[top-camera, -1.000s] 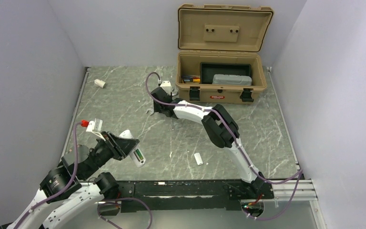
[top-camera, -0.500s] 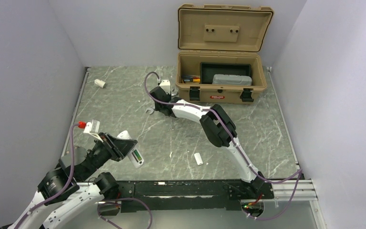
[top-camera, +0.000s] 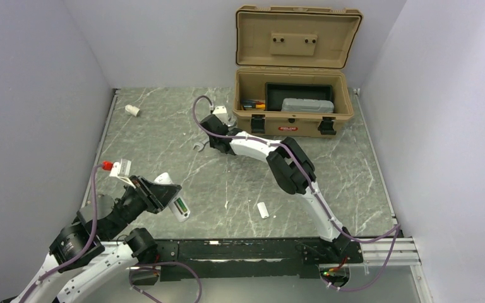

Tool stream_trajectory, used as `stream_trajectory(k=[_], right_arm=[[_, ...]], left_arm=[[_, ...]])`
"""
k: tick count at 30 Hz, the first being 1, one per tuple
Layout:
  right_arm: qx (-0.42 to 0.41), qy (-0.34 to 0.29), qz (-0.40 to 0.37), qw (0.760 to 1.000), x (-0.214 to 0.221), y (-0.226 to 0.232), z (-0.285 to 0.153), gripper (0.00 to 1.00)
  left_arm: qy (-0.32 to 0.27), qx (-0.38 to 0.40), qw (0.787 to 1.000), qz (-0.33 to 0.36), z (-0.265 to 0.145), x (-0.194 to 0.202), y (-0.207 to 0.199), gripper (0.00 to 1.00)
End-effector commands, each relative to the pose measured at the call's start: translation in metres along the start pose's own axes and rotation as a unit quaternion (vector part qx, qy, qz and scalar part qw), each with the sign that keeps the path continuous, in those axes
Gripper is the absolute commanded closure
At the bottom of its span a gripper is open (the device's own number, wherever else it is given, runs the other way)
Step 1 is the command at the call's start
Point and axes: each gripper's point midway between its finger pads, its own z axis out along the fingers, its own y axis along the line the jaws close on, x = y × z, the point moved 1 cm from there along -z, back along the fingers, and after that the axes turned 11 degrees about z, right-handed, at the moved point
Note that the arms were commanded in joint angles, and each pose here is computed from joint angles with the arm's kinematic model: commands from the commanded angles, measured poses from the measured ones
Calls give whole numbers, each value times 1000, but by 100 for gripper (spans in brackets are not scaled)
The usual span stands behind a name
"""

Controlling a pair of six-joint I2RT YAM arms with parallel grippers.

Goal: Load the batteries into the remote control

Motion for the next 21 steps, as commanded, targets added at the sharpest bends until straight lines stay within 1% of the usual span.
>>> stream_trajectory(k=[1,3,6,9,15,19,21], right_arm=[[-5,41,-29,999,16,-14,-21,78],[-5,49,-38,998,22,-23,-27,79],[-18,67,-52,996,33,-30,-40,89],[-40,89,-63,993,45,-37,-58,94],[-109,120,-107,981,77,-49,-116,100],[-159,143,-139,967,111,-63,-160,100],[-191,136,-148,961,117,-64,-187,100]], left_arm=[[-29,18,999,-7,-8,-15,-8,100],[-29,19,999,-8,-8,-15,-8,100],[-28,20,999,-9,-8,-14,-8,100],[-26,21,999,-12,-7,-11,-7,100],[-17,23,999,-17,-2,-4,-6,100],[-15,27,999,-18,2,-2,-8,100],[-10,27,999,-18,4,1,-8,100]])
